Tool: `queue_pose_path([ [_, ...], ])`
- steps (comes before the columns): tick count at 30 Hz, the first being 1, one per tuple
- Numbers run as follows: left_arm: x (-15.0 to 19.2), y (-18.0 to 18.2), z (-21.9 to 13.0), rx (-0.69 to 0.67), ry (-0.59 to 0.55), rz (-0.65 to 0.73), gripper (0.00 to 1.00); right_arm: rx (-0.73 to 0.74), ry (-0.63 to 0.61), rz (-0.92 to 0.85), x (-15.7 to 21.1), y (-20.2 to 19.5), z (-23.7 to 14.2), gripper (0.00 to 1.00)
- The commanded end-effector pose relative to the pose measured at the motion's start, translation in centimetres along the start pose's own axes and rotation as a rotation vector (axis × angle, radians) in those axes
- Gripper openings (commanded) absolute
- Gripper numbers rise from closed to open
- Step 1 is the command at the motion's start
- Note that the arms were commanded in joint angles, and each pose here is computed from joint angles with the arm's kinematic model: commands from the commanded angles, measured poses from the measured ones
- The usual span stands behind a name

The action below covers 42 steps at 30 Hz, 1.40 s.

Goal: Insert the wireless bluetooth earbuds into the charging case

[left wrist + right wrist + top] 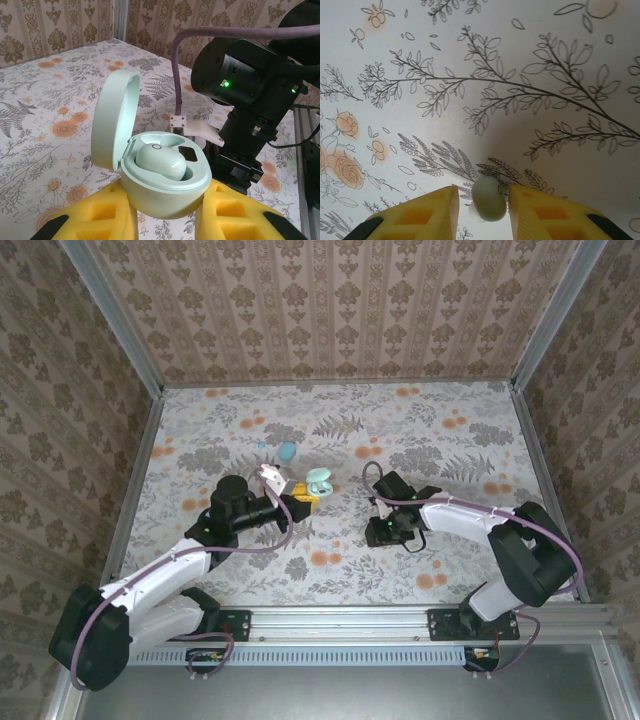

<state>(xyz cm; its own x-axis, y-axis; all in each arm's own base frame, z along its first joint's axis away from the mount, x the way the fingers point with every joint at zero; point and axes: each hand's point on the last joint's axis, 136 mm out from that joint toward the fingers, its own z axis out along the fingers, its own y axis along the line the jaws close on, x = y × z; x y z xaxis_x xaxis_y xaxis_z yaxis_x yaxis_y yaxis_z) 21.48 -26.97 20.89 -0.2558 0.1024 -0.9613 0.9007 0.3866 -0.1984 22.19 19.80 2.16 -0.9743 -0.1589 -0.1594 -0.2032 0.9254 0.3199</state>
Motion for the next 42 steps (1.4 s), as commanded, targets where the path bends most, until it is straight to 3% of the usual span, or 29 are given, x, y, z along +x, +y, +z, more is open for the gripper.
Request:
queue_pose_path([
  [1, -1.9, -0.6, 0.1, 0.023, -0.044, 0.022, 0.05, 0.003, 0.007, -0.033, -0.4, 0.6, 0.4, 0.32],
  [11, -2.1, -0.5, 0.2, 0.023, -0.033, 0.031, 0.05, 0.056, 0.050, -0.039, 0.8, 0.1, 1.2, 0.28],
  [18, -2.5, -0.6, 0.4, 0.031, -0.039, 0.039, 0.05, 0.071, -0.020, -0.013, -0.2, 0.1, -0.5, 0.23],
  [26, -3.7, -1.0, 0.8, 0.060, -0.054, 0.038, 0.04, 0.100, -0.217, -0.026, -1.7, 0.2, -6.6, 0.18],
  [35, -4.5, -1.2, 1.1, 0.069, -0.062, 0.026, 0.04, 0.019, -0.518, -0.117, -4.3, 3.0, -16.6, 0.15],
  [42, -4.8, -1.6, 1.7, 0.101, -0.052, 0.024, 0.04, -0.061, -0.652, -0.206, -5.4, 5.8, -22.0, 0.14],
])
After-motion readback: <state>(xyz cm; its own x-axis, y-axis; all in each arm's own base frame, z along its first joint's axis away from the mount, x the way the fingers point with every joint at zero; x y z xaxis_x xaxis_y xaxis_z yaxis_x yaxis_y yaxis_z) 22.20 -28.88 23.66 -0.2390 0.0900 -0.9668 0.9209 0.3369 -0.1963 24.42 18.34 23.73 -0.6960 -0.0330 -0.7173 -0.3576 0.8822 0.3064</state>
